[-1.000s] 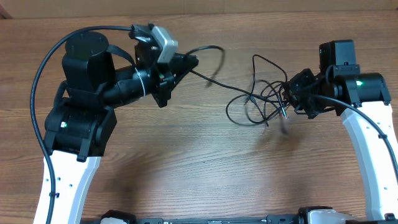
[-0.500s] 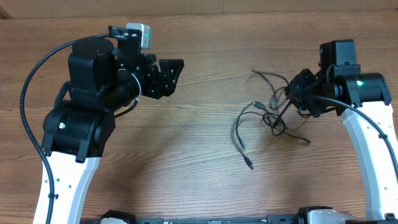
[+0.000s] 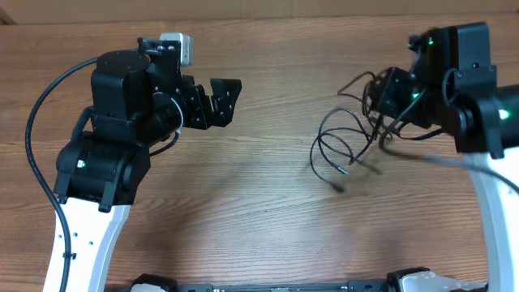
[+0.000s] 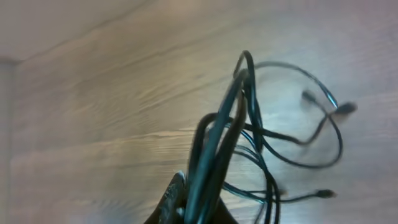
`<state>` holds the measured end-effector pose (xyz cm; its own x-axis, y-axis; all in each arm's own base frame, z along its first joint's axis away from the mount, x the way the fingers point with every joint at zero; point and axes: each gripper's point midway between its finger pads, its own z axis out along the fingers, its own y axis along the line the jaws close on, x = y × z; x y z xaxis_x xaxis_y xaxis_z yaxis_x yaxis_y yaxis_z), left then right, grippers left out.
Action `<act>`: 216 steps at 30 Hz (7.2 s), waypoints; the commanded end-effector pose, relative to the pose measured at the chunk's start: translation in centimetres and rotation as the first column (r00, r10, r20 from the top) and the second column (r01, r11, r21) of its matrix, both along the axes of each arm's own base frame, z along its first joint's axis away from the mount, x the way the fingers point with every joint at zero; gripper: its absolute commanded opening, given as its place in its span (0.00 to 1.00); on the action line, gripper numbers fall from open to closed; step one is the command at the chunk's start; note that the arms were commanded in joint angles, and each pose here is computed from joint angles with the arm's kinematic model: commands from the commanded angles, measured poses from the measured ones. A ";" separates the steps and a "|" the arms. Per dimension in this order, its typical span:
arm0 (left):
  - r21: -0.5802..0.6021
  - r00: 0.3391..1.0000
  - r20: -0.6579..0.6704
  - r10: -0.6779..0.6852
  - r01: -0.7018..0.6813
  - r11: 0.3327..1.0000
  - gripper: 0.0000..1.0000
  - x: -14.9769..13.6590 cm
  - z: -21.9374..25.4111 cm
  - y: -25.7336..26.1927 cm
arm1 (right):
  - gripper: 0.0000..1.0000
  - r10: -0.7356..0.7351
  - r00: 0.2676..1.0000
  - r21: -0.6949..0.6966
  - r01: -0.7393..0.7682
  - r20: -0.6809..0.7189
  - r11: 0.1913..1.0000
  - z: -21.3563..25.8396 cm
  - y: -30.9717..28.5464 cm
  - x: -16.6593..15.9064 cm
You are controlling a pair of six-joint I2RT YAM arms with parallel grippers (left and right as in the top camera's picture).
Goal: Untangle cables
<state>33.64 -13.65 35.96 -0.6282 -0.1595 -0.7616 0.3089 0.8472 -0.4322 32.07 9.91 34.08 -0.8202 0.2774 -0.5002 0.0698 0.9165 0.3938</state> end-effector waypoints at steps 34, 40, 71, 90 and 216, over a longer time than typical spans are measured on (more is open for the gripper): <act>0.136 0.974 -0.086 0.209 -0.197 0.971 1.00 -0.8 -2.2 4.2 | 1.00 0.259 0.877 -0.261 -0.382 -0.404 0.887 -9.5 4.2 -4.5; 0.161 0.967 -0.080 0.243 -0.228 0.960 1.00 -0.7 -2.4 4.9 | 1.00 0.344 0.793 -0.157 -0.475 -0.503 0.866 -16.5 6.3 -5.9; 0.240 0.932 -0.235 0.277 -0.220 0.945 1.00 2.0 -8.0 5.3 | 0.04 0.459 0.665 0.027 -0.552 -0.589 0.834 -28.5 11.2 -13.2; 0.240 0.932 -0.235 0.276 -0.220 0.946 1.00 2.0 -8.0 5.3 | 0.04 0.339 0.920 -0.113 -0.323 0.197 0.940 6.4 11.2 -3.0; 0.240 0.932 -0.236 0.276 -0.219 0.946 1.00 2.0 -8.0 5.3 | 1.00 0.352 0.816 -0.147 -0.460 -0.459 0.876 -11.7 3.4 -0.5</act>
<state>35.30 -8.58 27.36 -0.7827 -0.1777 -0.5965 -0.0112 0.9622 -0.2720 31.66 11.88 21.98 -0.9960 -0.0811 -0.0368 -0.0866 0.9788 0.1856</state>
